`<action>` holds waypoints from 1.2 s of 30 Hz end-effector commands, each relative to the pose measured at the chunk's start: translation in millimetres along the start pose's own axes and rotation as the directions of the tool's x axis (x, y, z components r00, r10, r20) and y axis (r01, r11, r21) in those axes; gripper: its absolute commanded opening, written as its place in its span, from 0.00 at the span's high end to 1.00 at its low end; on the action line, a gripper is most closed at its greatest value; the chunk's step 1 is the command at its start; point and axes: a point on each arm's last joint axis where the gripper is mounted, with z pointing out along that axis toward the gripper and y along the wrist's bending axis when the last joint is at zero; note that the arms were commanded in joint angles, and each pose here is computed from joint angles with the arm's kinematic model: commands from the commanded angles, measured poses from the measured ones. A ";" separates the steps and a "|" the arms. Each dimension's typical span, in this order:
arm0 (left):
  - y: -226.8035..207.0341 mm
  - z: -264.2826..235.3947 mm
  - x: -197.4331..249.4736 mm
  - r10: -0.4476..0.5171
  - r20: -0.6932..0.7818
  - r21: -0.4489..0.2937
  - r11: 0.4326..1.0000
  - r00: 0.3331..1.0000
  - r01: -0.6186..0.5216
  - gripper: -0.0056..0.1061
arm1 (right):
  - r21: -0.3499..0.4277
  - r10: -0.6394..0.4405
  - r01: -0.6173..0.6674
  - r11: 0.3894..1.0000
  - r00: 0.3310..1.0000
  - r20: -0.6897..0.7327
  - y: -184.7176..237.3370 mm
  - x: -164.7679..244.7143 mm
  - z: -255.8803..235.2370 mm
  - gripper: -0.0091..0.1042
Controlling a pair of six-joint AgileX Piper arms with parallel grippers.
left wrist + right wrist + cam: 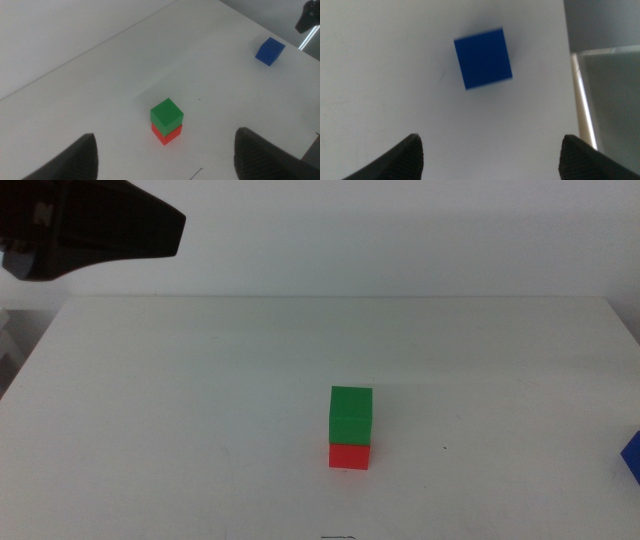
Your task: Stack red cubes first, then green, then blue cubes in a specific spot.
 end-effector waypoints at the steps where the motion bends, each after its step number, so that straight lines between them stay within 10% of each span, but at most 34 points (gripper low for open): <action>1: -3.6 -9.1 -10.8 -0.006 0.102 0.003 1.000 0.995 0.006 0.11 | 0.031 -0.074 0.071 0.997 0.993 0.091 -4.4 -8.5 -11.1 0.19; 36: -3.6 -9.1 -10.7 -0.006 0.101 0.002 1.000 0.995 0.006 0.11 | -0.046 -0.185 0.181 0.982 0.976 -0.111 -9.3 -63.5 99.7 0.19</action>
